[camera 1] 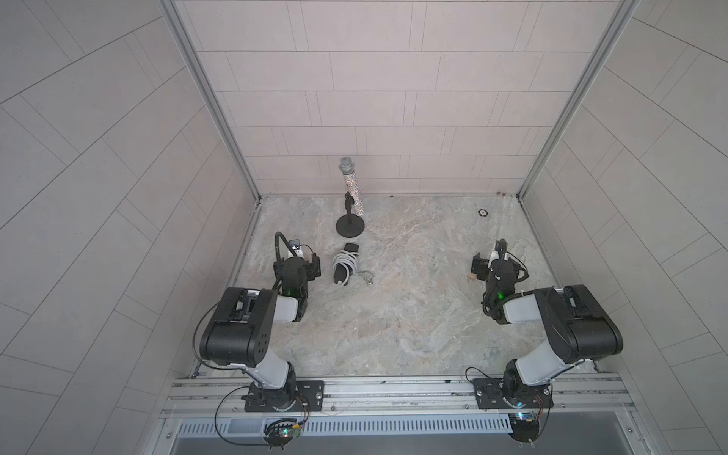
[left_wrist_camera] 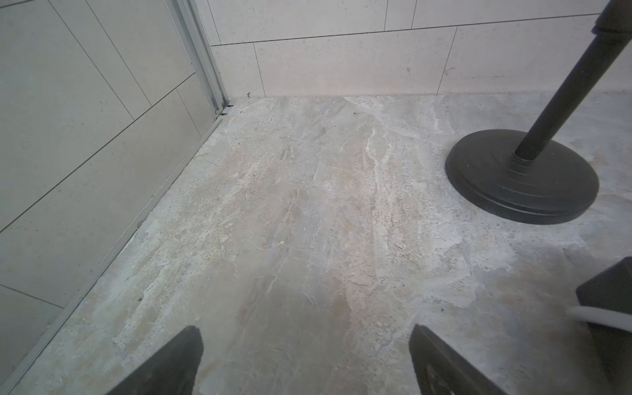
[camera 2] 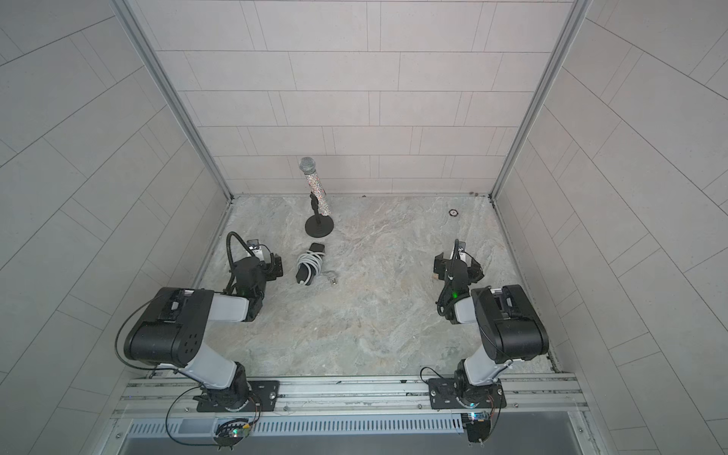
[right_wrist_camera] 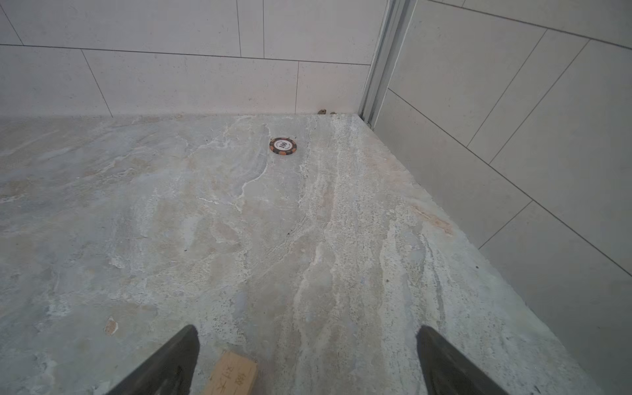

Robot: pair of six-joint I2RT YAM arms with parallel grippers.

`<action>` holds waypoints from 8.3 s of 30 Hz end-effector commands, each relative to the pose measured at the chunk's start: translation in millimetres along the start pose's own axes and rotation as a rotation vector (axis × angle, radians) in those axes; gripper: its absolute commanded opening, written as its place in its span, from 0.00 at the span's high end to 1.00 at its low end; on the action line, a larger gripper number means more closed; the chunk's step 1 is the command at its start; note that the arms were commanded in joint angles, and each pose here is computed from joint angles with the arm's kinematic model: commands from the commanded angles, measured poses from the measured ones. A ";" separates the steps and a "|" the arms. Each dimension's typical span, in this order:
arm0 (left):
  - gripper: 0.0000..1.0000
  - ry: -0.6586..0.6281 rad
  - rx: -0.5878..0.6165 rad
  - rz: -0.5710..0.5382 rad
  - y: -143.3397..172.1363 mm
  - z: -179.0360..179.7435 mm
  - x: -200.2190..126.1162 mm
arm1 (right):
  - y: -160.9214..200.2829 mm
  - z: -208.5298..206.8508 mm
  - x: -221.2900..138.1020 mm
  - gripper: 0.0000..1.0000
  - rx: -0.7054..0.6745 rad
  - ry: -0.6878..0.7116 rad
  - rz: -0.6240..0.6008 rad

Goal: Unwrap the cord wrapped around the power strip
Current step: Pick up the power strip from the center of the board, then unwrap the power cord from the power strip.

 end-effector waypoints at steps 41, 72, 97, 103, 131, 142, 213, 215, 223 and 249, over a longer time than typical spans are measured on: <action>0.00 -0.053 -0.062 0.040 -46.7 4.9 -22.4 | -43.7 -40.2 -59.9 0.01 0.252 0.020 0.009; 0.00 0.107 0.256 0.929 44.4 -112.1 -96.8 | -104.4 2.1 -128.2 0.03 0.352 -0.420 0.278; 0.31 0.122 0.324 0.929 49.7 -132.9 -61.0 | -89.2 -4.3 -135.6 0.03 0.341 -0.385 0.255; 0.45 0.135 0.310 0.929 49.7 -137.6 -54.3 | -88.3 -7.2 -138.5 0.04 0.339 -0.377 0.250; 1.00 0.776 0.542 0.499 -63.5 -161.9 -176.2 | -130.4 93.6 -214.1 0.09 0.042 -0.977 0.007; 1.00 1.209 0.598 0.327 -113.6 -176.5 -267.9 | -143.0 116.0 -228.2 0.10 0.060 -1.104 -0.131; 1.00 0.973 0.378 0.376 -106.0 -162.9 -254.8 | -125.8 111.4 -265.3 1.00 -0.137 -1.085 -0.035; 1.00 1.005 0.356 0.338 -115.0 -167.8 -258.2 | -115.1 116.1 -254.7 1.00 -0.088 -1.048 0.007; 1.00 1.105 0.416 0.357 -113.8 -168.2 -276.4 | -111.2 160.1 -213.8 1.00 0.040 -0.978 0.050; 1.00 1.176 0.422 0.647 -36.1 -159.8 -274.1 | -295.9 151.5 -191.3 1.00 0.046 -1.021 -0.215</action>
Point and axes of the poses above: each gripper's point midway between its finger pads, its own x axis out along the fingers, its own z axis along the line the jaws close on, y = z × x, the point moved 3 cm from there along -x, back along the fingers, and after that the axes turned 11 degrees about -x, right-handed, at the moved point
